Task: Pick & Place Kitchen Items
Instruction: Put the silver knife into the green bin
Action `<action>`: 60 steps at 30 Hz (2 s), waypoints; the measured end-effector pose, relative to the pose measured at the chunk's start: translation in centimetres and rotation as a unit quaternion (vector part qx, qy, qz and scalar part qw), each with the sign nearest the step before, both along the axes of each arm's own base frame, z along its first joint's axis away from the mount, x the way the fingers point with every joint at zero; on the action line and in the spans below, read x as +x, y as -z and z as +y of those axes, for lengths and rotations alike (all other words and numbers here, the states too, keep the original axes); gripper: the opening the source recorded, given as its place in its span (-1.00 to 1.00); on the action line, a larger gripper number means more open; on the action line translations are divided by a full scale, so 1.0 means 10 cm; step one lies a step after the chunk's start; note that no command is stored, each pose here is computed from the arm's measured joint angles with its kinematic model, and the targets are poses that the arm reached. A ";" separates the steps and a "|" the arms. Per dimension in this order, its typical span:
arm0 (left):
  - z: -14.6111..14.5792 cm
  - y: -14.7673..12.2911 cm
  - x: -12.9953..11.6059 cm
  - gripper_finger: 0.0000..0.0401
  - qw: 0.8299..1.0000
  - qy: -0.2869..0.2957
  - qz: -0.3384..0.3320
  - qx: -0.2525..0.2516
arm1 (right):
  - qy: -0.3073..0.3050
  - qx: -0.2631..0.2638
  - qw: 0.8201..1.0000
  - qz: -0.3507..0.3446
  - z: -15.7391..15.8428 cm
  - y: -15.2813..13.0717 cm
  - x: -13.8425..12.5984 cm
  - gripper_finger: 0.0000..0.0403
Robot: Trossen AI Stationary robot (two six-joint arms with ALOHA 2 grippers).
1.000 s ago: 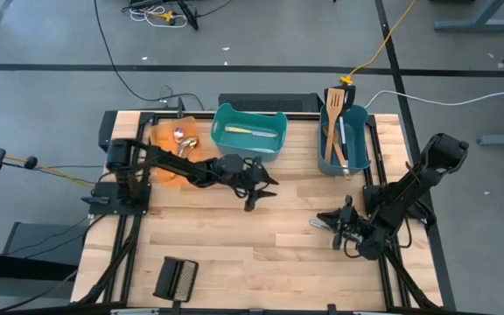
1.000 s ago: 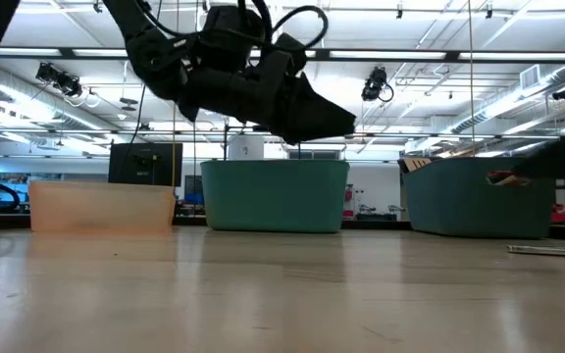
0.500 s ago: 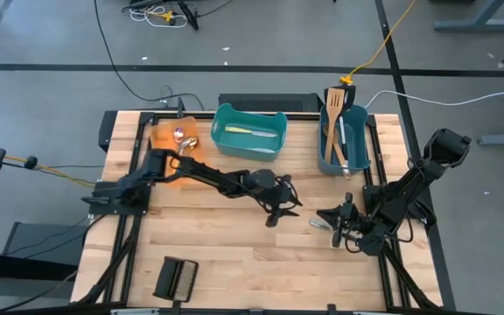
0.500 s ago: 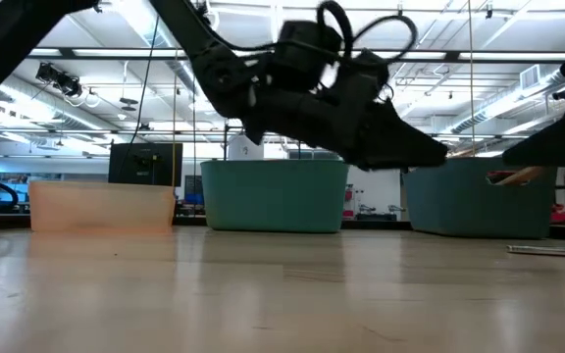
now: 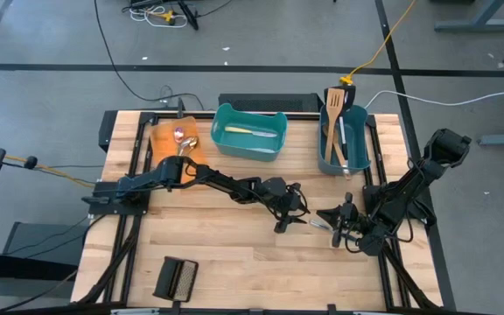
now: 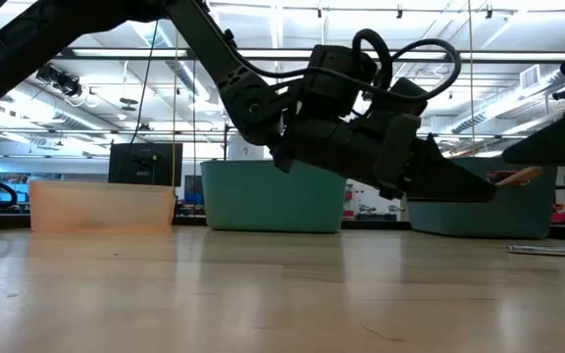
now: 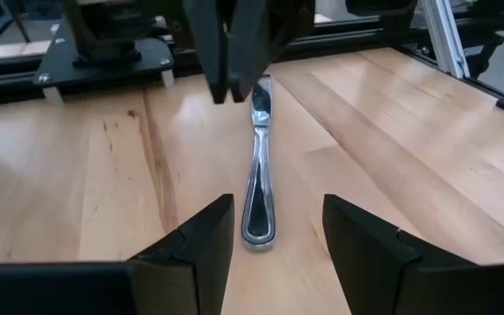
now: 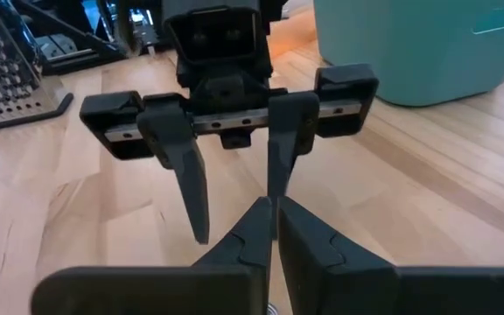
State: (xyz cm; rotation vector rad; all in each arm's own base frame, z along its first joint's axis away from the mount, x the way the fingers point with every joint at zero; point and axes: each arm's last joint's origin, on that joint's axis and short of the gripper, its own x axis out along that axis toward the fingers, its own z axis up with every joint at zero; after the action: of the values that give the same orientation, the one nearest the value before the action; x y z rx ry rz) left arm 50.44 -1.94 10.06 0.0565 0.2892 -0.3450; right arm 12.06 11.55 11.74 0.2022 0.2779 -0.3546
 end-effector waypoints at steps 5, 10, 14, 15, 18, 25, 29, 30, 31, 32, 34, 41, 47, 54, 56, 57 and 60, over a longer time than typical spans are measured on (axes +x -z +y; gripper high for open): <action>0.00 -0.02 0.05 -0.10 1.000 0.003 -0.006 0.010 | 0.000 0.004 1.000 -0.004 0.00 -0.01 0.00 -0.84; 0.01 -0.02 0.06 -0.10 1.000 0.003 -0.004 0.018 | -0.003 0.002 1.000 -0.007 0.01 -0.02 0.01 -0.84; 0.01 0.00 0.06 -0.10 1.000 -0.004 0.000 0.021 | -0.003 0.004 1.000 -0.009 0.02 -0.02 0.01 -0.84; 0.01 0.02 0.07 -0.10 1.000 -0.005 -0.007 0.021 | -0.003 0.005 1.000 -0.010 0.02 -0.03 0.02 -0.84; 0.01 0.07 0.18 -0.10 1.000 -0.004 -0.008 0.008 | -0.006 0.001 1.000 -0.010 0.02 -0.03 0.02 -0.84; -0.04 0.23 0.43 -0.10 0.999 0.025 0.031 -0.001 | -0.009 0.003 1.000 -0.014 0.03 -0.05 0.03 -0.84; -0.10 0.27 0.44 -0.10 0.999 0.037 0.038 0.008 | -0.015 0.002 1.000 -0.009 0.04 -0.04 0.03 -0.84; -0.12 0.29 0.44 -0.10 0.998 0.037 0.039 0.013 | -0.015 0.002 1.000 -0.009 0.04 -0.04 0.03 -0.84; -0.14 0.30 0.44 -0.10 0.998 0.037 0.038 0.017 | -0.016 0.002 1.000 -0.009 0.04 -0.04 0.03 -0.84; -0.15 0.31 0.44 -0.10 0.998 0.035 0.038 0.018 | -0.016 0.001 1.000 -0.008 0.04 -0.04 0.03 -0.84; -0.17 0.34 0.45 -0.10 0.999 0.033 0.032 0.021 | -0.017 0.001 1.000 -0.008 0.04 -0.04 0.03 -0.84; -0.13 0.36 0.45 -0.10 0.999 0.011 0.033 0.025 | -0.017 -0.001 1.000 -0.008 0.04 -0.05 0.03 -0.84; -0.13 0.37 0.45 -0.10 0.999 0.005 0.039 0.024 | -0.020 -0.003 1.000 -0.010 0.05 -0.06 0.04 -0.84; -0.19 0.38 0.44 -0.10 0.998 0.002 0.049 0.027 | -0.022 -0.003 1.000 -0.013 0.05 -0.06 0.04 -0.84; -0.21 0.38 0.44 -0.10 0.998 0.000 0.056 0.029 | -0.024 -0.005 1.000 -0.015 0.06 -0.07 0.04 -0.84; -0.21 0.38 0.43 -0.10 0.998 -0.001 0.058 0.029 | -0.025 -0.006 1.000 -0.016 0.06 -0.08 0.05 -0.84; -0.22 0.44 0.43 -0.10 0.998 0.001 0.064 0.029 | -0.028 -0.008 0.999 -0.019 0.07 -0.09 0.05 -0.84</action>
State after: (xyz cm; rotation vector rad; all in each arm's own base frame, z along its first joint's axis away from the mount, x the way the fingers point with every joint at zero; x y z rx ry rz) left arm 54.75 -4.11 5.64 0.0918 0.4254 -0.3425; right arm 12.58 12.22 12.63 0.1842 0.2427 -0.2975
